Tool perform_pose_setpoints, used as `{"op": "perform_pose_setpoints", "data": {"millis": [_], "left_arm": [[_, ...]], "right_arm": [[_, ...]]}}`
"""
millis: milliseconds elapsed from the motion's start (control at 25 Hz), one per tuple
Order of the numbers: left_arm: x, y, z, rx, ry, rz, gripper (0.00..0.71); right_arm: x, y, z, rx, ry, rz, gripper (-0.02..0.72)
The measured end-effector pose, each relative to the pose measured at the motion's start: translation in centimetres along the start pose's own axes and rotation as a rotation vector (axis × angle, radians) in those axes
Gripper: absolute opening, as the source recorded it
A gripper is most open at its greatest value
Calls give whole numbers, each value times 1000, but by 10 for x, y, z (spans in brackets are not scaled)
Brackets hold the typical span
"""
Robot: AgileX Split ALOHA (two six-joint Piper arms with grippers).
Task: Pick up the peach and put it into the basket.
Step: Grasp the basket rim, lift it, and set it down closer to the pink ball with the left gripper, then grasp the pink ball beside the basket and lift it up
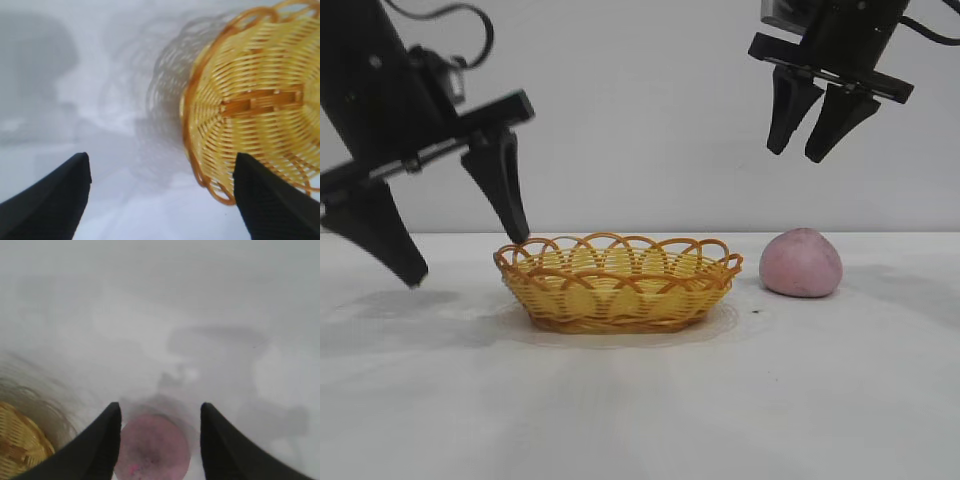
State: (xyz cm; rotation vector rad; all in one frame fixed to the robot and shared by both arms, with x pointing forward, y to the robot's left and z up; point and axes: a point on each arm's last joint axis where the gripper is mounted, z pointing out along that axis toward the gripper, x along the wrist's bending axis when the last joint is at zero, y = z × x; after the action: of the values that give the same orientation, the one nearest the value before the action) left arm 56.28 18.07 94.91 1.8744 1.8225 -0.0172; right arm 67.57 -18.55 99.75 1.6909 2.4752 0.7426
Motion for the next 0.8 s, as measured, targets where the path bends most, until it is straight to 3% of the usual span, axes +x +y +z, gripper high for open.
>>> {"op": "perform_pose_setpoints", "data": {"millis": [120,200,320,400,480,640,800], "left_arm": [[16,11,-26,-88,90,58,525],[37,17,-35,-108,177,53,525],[67,19,-41,-85,304,94,525],[77,20,-45,-78,366,120,525],[77,22,-57,-105,407,133,525],[63,15,-107,-215,422,147,525],[51,-32,-162,-319,417,136,525]], "right_arm": [[0,0,0,0,0,0,295],[0,0,0,0,0,0,295],[0,0,0,0,0,0,295],[0,0,0,0,0,0,295],[0,0,0,-1,2,-1,295],[0,0,0,-2,5,2,295],[2,1,0,-7,19,13,295]]}}
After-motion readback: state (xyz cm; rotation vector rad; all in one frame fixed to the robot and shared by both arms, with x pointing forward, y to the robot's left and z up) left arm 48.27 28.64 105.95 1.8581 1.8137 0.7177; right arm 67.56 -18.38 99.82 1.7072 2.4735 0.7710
